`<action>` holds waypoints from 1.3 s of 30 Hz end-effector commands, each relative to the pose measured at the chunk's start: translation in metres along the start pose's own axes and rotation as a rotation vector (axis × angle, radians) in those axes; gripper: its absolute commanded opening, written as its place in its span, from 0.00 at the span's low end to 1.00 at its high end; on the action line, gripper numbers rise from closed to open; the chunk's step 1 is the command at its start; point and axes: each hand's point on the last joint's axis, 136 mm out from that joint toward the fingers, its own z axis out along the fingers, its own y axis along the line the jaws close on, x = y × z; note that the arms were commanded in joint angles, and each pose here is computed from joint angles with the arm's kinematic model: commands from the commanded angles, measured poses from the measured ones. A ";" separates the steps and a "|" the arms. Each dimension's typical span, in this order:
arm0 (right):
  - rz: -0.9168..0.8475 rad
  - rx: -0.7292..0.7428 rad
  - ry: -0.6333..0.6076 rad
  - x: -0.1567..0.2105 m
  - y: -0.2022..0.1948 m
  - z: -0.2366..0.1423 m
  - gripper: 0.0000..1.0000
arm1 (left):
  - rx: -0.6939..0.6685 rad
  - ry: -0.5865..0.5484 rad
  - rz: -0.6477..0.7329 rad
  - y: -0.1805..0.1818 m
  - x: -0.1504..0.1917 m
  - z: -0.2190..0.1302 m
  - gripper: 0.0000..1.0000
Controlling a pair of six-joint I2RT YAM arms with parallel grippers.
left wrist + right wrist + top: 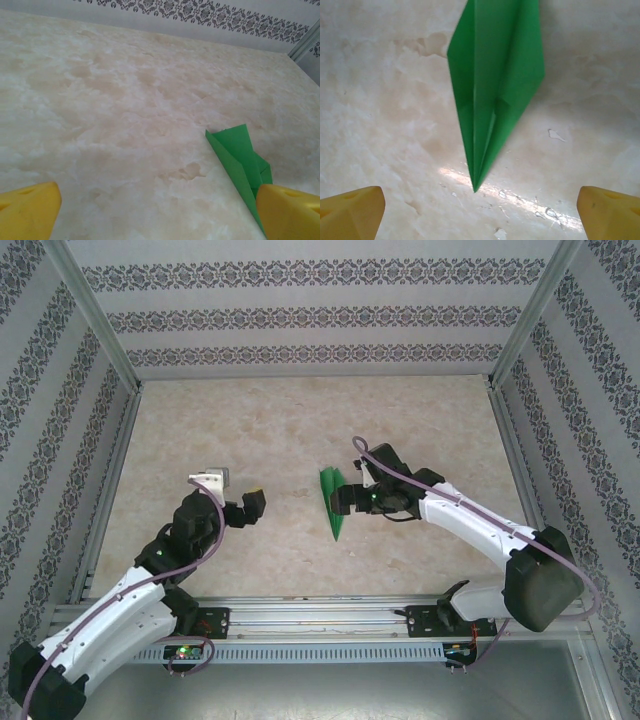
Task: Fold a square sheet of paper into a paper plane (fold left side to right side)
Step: Pick up the paper plane at the center of the table.
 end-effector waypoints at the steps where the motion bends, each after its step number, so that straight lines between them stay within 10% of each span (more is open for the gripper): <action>1: 0.007 0.063 0.015 -0.001 0.001 0.002 0.98 | -0.028 0.033 0.071 0.010 0.010 -0.004 1.00; 39: 0.054 0.198 0.227 0.003 0.000 0.076 0.48 | -0.068 0.058 0.130 0.020 0.020 -0.006 1.00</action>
